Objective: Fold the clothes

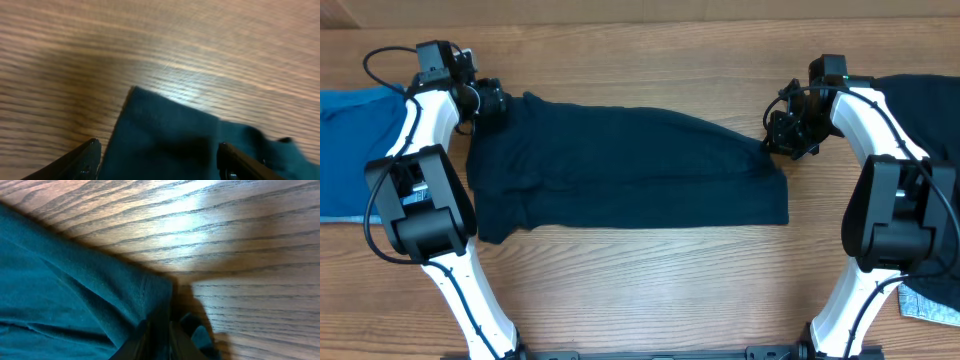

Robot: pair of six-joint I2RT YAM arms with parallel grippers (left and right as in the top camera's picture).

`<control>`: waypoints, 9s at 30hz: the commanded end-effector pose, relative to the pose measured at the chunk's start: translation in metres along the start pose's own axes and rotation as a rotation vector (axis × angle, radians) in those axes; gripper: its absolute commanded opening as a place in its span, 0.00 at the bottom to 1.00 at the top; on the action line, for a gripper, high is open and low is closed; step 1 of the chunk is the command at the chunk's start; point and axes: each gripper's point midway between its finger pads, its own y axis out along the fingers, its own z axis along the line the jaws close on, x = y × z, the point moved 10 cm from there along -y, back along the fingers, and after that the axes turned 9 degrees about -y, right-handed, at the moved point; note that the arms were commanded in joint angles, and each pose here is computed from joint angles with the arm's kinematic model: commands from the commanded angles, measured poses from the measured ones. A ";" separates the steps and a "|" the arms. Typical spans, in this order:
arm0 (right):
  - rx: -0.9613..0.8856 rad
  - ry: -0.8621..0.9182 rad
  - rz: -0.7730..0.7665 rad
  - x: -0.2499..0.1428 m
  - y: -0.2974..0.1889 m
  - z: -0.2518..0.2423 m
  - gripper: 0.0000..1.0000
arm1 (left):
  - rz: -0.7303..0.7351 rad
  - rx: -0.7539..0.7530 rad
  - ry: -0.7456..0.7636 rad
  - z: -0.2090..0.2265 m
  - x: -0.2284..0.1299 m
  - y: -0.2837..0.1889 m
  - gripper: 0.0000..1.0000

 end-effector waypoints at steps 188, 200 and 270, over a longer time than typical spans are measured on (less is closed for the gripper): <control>-0.121 -0.022 -0.107 0.063 -0.051 0.071 0.04 | 0.420 0.094 -0.036 -0.019 -0.045 -0.166 0.12; -0.147 0.037 0.117 0.024 -0.068 0.074 0.04 | 0.440 0.091 -0.042 -0.019 -0.048 -0.168 0.11; -0.199 0.041 0.234 0.036 0.006 0.051 0.04 | 0.489 0.209 -0.037 -0.010 -0.056 -0.173 0.08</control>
